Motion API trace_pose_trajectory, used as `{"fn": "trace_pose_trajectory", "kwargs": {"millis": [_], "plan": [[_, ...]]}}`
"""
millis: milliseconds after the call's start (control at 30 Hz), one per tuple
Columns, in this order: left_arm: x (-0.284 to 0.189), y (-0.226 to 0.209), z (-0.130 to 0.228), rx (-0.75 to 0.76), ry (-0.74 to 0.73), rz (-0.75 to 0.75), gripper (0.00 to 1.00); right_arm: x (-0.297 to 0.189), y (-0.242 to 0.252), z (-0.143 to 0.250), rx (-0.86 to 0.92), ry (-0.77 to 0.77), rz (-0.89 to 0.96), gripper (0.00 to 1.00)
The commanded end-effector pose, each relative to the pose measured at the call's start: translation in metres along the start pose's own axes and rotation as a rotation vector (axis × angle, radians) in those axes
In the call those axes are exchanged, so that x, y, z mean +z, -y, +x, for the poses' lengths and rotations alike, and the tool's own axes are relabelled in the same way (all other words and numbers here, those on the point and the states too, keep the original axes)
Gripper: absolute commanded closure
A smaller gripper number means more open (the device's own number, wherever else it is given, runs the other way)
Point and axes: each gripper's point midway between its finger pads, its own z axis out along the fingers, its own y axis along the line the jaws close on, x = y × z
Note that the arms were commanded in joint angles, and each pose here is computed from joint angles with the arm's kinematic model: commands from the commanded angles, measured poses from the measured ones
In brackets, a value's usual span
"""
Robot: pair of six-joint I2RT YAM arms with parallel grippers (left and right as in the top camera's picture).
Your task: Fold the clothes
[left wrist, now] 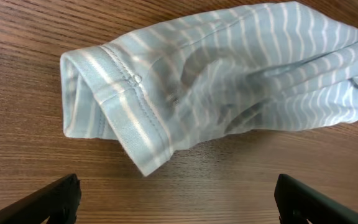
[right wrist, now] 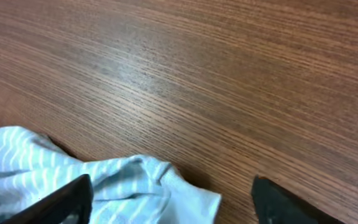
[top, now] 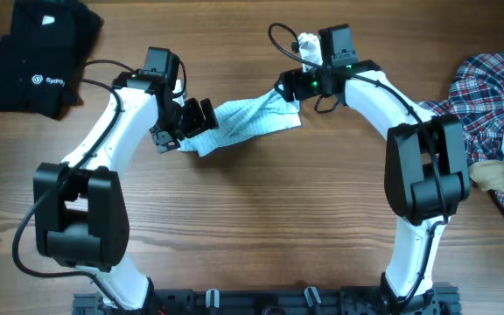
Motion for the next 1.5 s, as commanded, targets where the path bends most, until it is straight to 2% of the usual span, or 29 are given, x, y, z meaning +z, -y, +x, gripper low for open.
{"fn": "trace_pose_trajectory", "kwargs": {"millis": [0,67,100,200,333,533,733,1100,1333,1467], "plan": [[-0.010,0.002,-0.003,0.031,0.034,0.003,0.01,0.014,-0.008,0.009,-0.007,-0.028,-0.060,0.31],[-0.010,0.002,-0.004,0.031,0.035,0.003,0.01,0.017,-0.007,0.011,-0.005,-0.034,-0.062,0.47],[-0.010,0.003,-0.004,0.031,0.034,0.003,0.00,0.018,-0.007,0.012,-0.003,-0.037,-0.063,0.59],[-0.010,0.002,-0.004,0.031,0.034,0.003,0.00,0.024,-0.005,0.019,0.004,-0.055,-0.063,0.63],[-0.010,0.001,-0.005,0.032,0.040,-0.006,0.01,0.025,-0.003,0.017,0.002,-0.049,-0.053,0.76],[-0.010,0.000,-0.005,0.031,0.042,-0.010,0.01,0.021,0.003,0.009,-0.007,-0.033,-0.009,0.88],[-0.010,0.000,-0.005,0.031,0.042,-0.010,0.01,-0.005,-0.005,-0.018,-0.051,0.041,-0.006,0.96],[-0.010,0.000,-0.005,0.031,0.042,-0.011,0.01,-0.040,-0.022,-0.059,-0.351,0.183,-0.009,0.96],[-0.010,-0.002,-0.006,0.031,0.048,-0.023,0.01,-0.041,-0.042,-0.057,-0.651,0.198,-0.062,0.96],[-0.010,-0.002,-0.006,0.031,0.048,-0.023,0.00,-0.039,-0.050,-0.042,-0.771,0.156,-0.101,0.96]]}}
